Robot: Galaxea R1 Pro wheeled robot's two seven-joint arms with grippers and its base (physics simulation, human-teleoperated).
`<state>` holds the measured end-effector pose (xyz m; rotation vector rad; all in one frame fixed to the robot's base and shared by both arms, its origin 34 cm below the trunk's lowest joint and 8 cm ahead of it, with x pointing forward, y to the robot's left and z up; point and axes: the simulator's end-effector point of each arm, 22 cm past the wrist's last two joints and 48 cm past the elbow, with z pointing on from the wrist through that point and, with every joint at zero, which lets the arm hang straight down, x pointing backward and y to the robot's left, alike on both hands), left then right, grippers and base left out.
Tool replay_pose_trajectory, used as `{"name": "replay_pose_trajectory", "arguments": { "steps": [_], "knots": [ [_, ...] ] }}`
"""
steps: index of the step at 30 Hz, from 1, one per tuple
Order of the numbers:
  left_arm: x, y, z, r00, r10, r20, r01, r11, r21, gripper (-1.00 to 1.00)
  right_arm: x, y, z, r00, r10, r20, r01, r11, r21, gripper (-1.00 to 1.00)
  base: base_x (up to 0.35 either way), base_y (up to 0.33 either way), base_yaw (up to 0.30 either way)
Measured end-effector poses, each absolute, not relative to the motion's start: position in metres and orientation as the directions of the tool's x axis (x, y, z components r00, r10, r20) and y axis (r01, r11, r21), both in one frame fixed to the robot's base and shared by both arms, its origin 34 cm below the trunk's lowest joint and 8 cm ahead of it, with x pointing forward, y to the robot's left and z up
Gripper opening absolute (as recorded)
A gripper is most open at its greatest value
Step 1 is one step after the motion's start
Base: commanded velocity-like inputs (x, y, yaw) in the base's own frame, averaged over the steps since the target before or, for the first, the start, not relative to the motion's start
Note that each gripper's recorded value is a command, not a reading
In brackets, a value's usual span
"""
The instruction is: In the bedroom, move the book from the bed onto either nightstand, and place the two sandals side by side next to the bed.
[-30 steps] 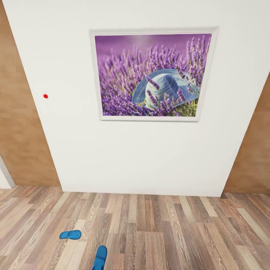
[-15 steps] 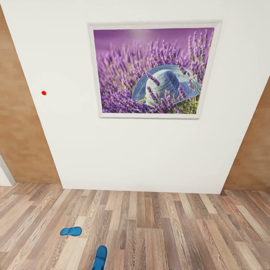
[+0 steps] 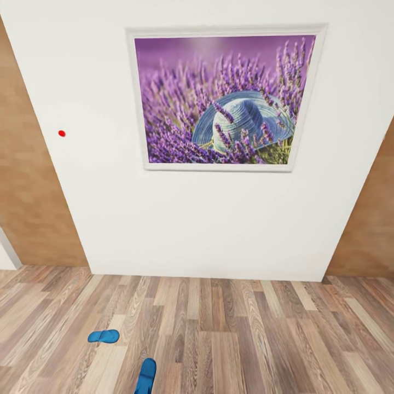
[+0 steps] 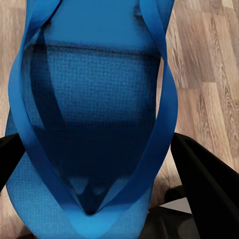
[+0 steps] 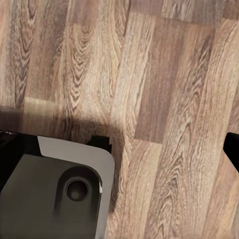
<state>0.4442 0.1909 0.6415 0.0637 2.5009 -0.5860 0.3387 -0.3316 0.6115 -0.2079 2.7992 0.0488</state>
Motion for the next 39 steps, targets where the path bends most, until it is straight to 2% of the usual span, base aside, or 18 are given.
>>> {"name": "replay_pose_trajectory", "arguments": {
  "steps": [9, 26, 39],
  "knots": [
    [0.4445, 0.1909, 0.6418, -0.839, -0.081, -0.538, 0.167, 0.903, -0.396, -1.00, 0.3382, -0.3315, 0.6115, -0.934, -0.138, -0.329, -0.149, 0.989, 0.010, 1.00, 0.291, -0.068, 0.000],
    [0.4442, 0.1924, 0.6414, -0.840, -0.083, -0.537, 0.163, 0.904, -0.395, -1.00, 0.3381, -0.3311, 0.6114, -0.934, -0.137, -0.329, -0.149, 0.989, 0.010, 1.00, 0.275, -0.187, 0.000],
    [0.4442, 0.1924, 0.6415, -0.840, -0.083, -0.537, 0.163, 0.904, -0.395, -1.00, 0.3388, -0.3300, 0.6117, -0.934, -0.138, -0.331, -0.150, 0.989, 0.012, 1.00, 0.293, -0.016, 0.000]
  ]
}}
